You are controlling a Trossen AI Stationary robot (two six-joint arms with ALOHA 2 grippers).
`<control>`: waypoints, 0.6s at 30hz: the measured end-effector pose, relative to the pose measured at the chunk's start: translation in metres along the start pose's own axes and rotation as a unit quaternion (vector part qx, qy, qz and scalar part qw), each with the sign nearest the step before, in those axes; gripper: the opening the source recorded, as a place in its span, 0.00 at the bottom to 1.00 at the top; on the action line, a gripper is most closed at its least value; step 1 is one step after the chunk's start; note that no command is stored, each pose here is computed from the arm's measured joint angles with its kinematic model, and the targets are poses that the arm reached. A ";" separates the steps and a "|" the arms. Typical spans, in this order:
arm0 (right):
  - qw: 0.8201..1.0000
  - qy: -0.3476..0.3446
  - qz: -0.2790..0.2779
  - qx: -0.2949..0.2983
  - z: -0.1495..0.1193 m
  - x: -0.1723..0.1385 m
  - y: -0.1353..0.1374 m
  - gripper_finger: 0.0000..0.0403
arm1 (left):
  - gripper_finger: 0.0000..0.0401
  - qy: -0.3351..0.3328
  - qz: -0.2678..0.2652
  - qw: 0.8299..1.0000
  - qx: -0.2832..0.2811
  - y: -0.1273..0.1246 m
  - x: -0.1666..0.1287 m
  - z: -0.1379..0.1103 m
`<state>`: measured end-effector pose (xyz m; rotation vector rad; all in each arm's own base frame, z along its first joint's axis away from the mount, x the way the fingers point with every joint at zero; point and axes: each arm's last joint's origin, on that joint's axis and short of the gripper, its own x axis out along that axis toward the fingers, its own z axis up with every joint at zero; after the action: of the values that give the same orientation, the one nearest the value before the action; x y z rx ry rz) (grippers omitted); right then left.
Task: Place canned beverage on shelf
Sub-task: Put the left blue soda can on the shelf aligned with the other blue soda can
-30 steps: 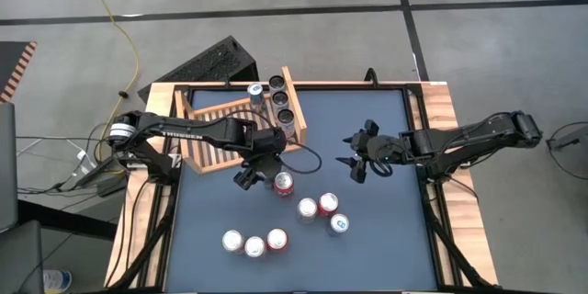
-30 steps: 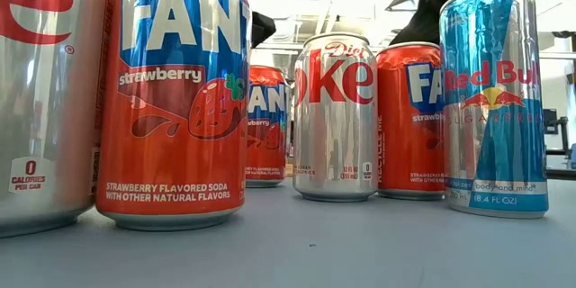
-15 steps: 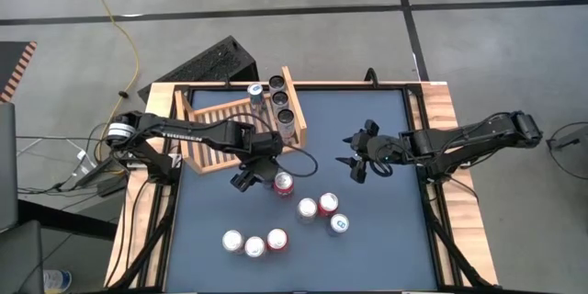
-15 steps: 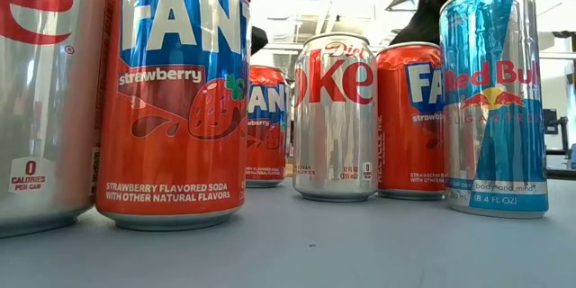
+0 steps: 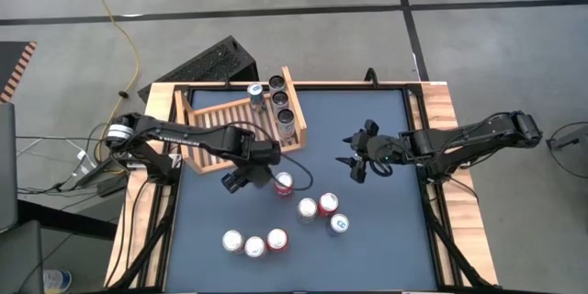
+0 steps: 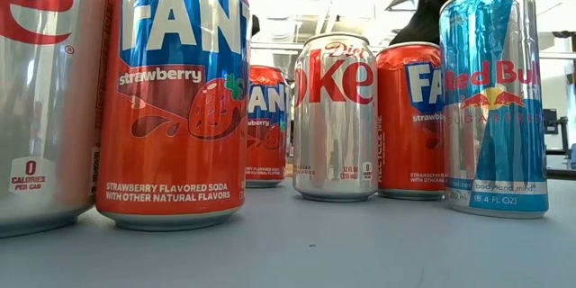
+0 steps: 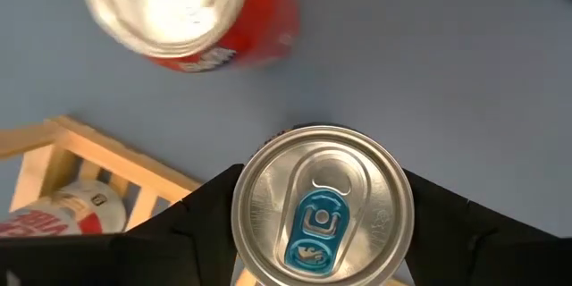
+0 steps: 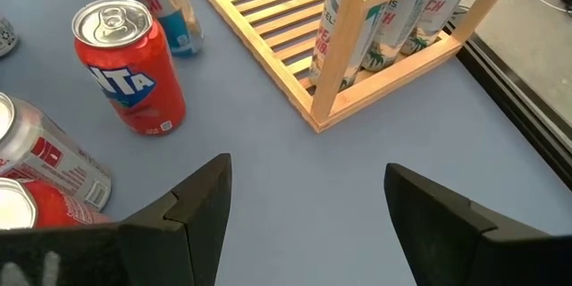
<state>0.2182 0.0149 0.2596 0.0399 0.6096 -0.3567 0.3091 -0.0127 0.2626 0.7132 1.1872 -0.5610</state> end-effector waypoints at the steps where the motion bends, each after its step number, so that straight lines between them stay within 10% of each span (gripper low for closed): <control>1: 1.000 -0.001 0.000 0.001 0.000 0.000 0.000 0.69 | 0.57 0.000 -0.001 1.000 0.006 0.000 -0.002 0.001; 18: 1.000 -0.004 0.000 0.007 0.001 0.000 0.000 0.69 | 0.57 -0.038 0.005 0.999 -0.022 0.033 -0.036 -0.018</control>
<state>0.2186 0.0149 0.2602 0.0516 0.5998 -0.3598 0.3115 0.0237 0.2999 0.6552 1.1209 -0.5481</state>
